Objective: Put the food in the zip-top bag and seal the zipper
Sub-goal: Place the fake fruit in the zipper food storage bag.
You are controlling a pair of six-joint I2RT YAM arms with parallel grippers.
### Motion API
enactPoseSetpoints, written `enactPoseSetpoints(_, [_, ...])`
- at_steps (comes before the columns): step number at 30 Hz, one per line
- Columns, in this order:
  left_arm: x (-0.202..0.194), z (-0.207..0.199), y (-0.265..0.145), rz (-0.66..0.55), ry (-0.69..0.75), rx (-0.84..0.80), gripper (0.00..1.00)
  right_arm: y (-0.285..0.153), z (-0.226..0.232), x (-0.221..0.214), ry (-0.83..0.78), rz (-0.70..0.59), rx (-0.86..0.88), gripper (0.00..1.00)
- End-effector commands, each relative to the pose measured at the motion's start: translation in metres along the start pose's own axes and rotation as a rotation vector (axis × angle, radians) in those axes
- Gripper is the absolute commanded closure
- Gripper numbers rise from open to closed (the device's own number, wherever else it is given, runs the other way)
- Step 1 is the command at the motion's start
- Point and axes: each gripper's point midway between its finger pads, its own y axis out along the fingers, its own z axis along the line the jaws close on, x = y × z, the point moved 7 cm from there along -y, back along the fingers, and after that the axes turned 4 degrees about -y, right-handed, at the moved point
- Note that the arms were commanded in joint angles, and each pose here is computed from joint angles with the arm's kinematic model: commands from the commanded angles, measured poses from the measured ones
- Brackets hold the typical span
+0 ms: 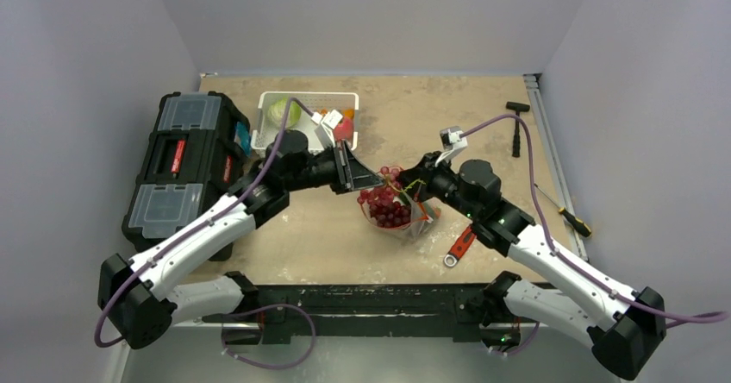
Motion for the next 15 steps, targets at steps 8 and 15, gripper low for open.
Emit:
enactPoseSetpoints(8, [-0.004, 0.01, 0.01, -0.127, -0.065, -0.124, 1.0, -0.015, 0.056, 0.044, 0.371, -0.091, 0.281, 1.0])
enactPoseSetpoints(15, [-0.005, -0.017, -0.015, -0.159, 0.029, -0.13, 1.0, -0.009, 0.066, 0.055, 0.439, -0.091, 0.335, 1.0])
